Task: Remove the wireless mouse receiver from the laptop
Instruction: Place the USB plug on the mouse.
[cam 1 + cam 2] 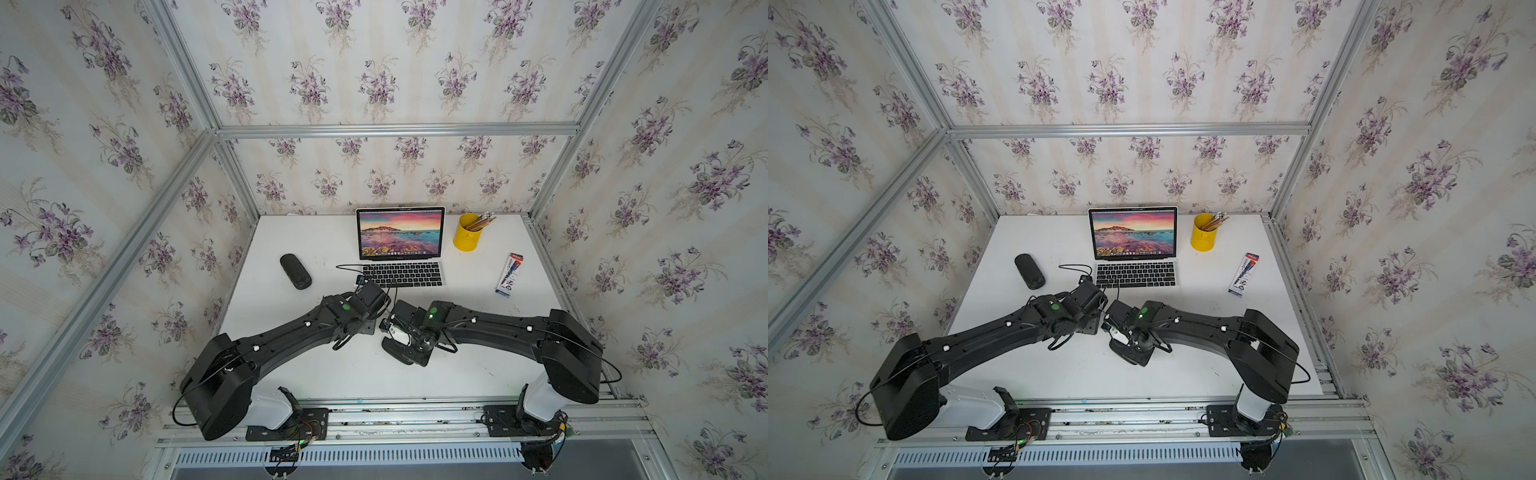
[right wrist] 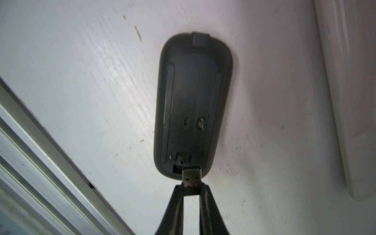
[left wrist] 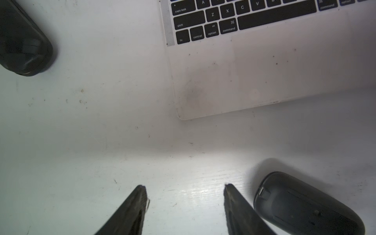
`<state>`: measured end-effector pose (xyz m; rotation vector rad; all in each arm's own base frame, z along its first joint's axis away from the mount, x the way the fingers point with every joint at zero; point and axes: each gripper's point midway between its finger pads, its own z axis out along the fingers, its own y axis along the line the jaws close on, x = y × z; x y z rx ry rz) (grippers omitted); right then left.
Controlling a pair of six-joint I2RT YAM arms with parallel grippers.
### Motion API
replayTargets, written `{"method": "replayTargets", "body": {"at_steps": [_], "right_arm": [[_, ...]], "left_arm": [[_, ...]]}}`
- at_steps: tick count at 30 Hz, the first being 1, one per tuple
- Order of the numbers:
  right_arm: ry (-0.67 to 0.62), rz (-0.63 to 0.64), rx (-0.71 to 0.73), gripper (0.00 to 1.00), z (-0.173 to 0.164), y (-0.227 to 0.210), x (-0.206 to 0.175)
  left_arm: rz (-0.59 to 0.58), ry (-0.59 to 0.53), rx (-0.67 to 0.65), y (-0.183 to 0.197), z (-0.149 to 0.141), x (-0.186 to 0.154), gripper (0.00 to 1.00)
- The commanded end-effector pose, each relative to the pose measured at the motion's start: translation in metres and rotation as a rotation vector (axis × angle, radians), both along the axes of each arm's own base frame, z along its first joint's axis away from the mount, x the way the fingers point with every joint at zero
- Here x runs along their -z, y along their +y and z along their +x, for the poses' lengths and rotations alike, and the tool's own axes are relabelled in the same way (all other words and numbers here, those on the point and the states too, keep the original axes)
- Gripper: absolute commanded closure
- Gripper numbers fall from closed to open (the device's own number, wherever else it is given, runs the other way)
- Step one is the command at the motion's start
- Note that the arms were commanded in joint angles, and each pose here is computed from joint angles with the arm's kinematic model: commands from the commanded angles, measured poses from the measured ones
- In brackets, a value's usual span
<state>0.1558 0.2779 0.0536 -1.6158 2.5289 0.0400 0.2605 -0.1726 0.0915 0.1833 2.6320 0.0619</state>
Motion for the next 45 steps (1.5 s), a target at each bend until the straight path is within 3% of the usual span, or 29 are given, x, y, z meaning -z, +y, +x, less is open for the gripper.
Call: {"method": "replayTargets", "body": {"at_steps": [1,18,45], "right_arm": [[-0.001,-0.041,0.051,1.00,-0.003,-0.012,-0.001],[0.022,-0.018,0.033,1.00,-0.008,0.008,0.003],[-0.004,-0.089,0.034,1.00,0.001,0.003,0.009]], "left_arm": [[0.000,-0.005,0.009,-0.004,0.008,0.006,0.36],[-0.005,0.024,-0.122,0.032,0.025,0.026,0.34],[-0.029,0.049,-0.110,0.033,0.028,0.037,0.34]]}}
